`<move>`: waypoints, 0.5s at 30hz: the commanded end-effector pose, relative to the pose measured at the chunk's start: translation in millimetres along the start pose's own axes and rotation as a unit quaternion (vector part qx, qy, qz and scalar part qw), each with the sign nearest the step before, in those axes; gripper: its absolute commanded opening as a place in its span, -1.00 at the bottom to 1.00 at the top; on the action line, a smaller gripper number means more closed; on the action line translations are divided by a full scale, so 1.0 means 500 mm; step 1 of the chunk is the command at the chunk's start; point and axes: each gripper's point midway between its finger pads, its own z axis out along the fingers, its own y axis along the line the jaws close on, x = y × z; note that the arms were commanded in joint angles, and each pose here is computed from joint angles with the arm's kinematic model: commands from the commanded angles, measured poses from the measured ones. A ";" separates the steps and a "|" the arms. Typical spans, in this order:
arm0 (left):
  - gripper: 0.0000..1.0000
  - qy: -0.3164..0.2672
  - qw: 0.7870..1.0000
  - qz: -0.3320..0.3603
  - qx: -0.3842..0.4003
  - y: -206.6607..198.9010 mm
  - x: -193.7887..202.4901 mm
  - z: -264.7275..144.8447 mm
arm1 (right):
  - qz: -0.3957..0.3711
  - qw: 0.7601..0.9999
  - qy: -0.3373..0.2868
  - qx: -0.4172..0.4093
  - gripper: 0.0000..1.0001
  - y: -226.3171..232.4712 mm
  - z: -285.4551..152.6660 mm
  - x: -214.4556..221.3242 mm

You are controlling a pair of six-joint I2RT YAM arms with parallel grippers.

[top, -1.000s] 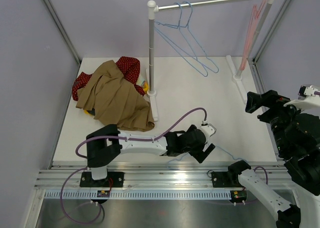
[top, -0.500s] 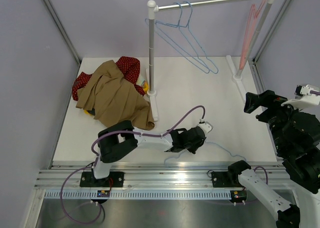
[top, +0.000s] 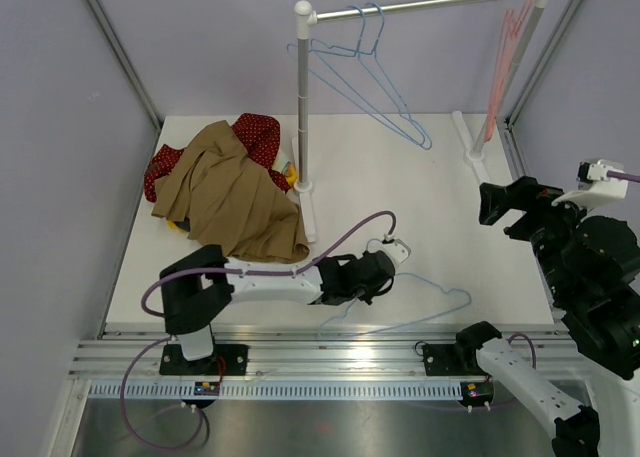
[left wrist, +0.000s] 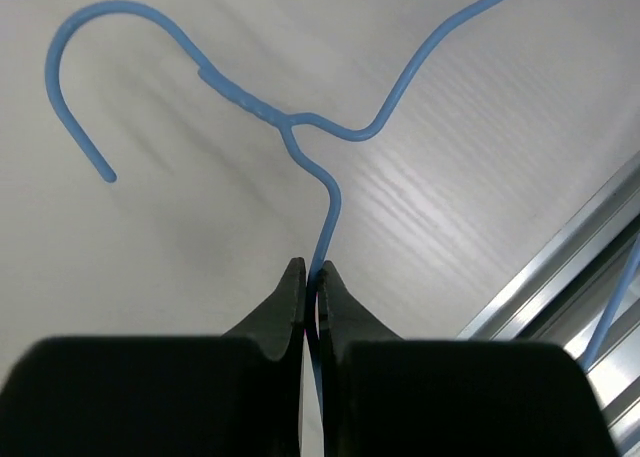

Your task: Remove the skirt from the hanger

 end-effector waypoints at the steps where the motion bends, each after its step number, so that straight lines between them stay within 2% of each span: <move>1: -1.00 -0.073 0.995 0.027 -0.061 0.068 -0.093 -0.118 | -0.028 0.992 0.014 -0.121 0.99 0.109 0.022 -0.024; 2: -1.00 -0.074 0.994 0.033 -0.075 0.084 -0.095 -0.140 | -0.038 0.981 0.056 -0.180 0.99 0.162 0.036 0.004; 4: -1.00 -0.092 0.992 0.047 -0.073 0.095 -0.117 -0.187 | -0.041 0.968 0.094 -0.230 0.99 0.207 0.033 0.015; 5: -1.00 -0.113 0.991 0.046 -0.063 0.099 -0.137 -0.234 | -0.040 0.952 0.129 -0.274 0.99 0.245 0.037 0.038; 7: -1.00 -0.141 0.988 0.050 -0.048 0.103 -0.160 -0.291 | -0.030 0.931 0.146 -0.332 0.99 0.289 0.023 0.042; 8: -1.00 -0.167 0.984 0.047 -0.026 0.102 -0.177 -0.346 | -0.024 0.907 0.171 -0.384 0.99 0.323 0.006 0.057; 10: -1.00 -0.190 0.980 0.054 -0.002 0.099 -0.190 -0.397 | -0.013 0.880 0.194 -0.434 0.99 0.357 -0.011 0.061; 11: -1.00 -0.209 0.976 0.054 0.015 0.102 -0.198 -0.447 | -0.006 0.855 0.219 -0.471 0.99 0.380 -0.025 0.067; 14: -1.00 -0.214 0.975 0.064 0.013 0.124 -0.186 -0.505 | 0.010 0.815 0.266 -0.515 0.99 0.407 -0.047 0.079; 15: -1.00 -0.232 0.971 0.057 0.012 0.136 -0.191 -0.542 | 0.014 0.810 0.269 -0.522 0.99 0.412 -0.053 0.072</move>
